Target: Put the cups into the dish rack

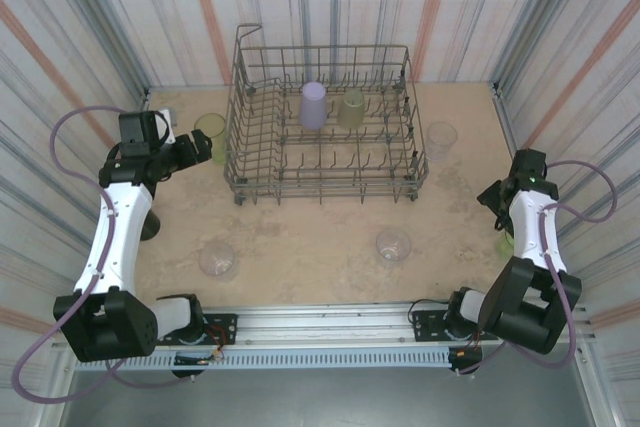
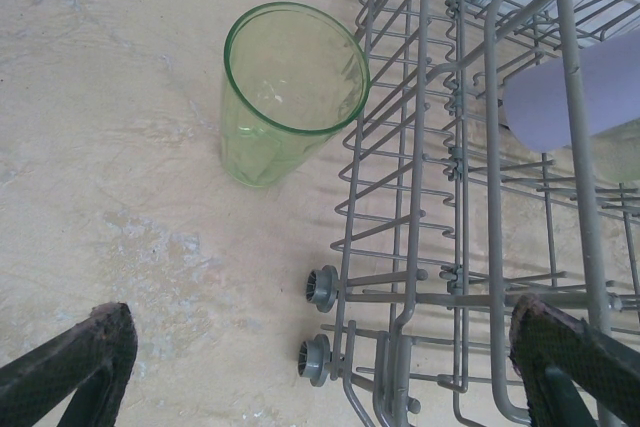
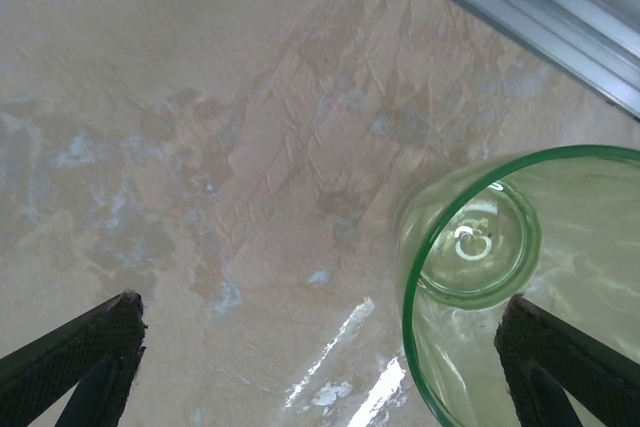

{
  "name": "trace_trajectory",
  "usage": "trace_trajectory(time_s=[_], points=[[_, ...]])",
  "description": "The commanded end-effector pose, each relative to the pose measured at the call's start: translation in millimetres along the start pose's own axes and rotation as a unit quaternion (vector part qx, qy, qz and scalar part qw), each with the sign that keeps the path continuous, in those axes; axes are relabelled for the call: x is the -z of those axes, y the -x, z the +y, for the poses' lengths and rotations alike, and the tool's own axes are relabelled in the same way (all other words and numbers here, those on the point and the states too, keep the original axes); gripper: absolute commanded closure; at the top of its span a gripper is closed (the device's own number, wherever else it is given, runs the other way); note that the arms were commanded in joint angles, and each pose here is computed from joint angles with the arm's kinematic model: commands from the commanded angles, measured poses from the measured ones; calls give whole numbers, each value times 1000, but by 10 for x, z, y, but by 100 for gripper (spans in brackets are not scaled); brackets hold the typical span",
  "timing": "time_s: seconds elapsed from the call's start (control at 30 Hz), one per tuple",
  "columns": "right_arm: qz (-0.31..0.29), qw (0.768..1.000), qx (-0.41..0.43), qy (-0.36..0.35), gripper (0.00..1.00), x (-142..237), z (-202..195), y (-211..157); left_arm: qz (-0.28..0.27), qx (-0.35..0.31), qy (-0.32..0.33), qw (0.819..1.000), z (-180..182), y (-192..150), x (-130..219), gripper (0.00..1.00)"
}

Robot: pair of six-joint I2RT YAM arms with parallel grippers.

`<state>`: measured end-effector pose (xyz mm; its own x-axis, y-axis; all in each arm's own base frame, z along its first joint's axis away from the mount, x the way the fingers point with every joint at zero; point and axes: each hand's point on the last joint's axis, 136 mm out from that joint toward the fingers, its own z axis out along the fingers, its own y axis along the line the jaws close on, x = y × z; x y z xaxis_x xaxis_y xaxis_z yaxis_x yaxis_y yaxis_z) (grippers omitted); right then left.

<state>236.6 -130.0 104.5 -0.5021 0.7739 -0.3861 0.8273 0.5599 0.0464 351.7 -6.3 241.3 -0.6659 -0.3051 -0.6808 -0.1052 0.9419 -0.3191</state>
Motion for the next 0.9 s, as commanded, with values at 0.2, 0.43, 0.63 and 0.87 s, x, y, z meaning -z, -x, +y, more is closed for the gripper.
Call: trace_trajectory(time_s=[0.2,0.43,0.63,0.87], points=[[19,1000,18,-4,22,-203,1,-65,0,5,0,1000,17,-1,-8,1],[31,999,19,-9,48,-291,-5,-120,-2,5,0,1000,15,5,3,1],[29,999,13,11,83,-267,46,-138,-5,5,0,1000,13,11,20,1],[26,998,14,54,100,-89,197,-89,-6,5,-1,1000,11,10,15,1]])
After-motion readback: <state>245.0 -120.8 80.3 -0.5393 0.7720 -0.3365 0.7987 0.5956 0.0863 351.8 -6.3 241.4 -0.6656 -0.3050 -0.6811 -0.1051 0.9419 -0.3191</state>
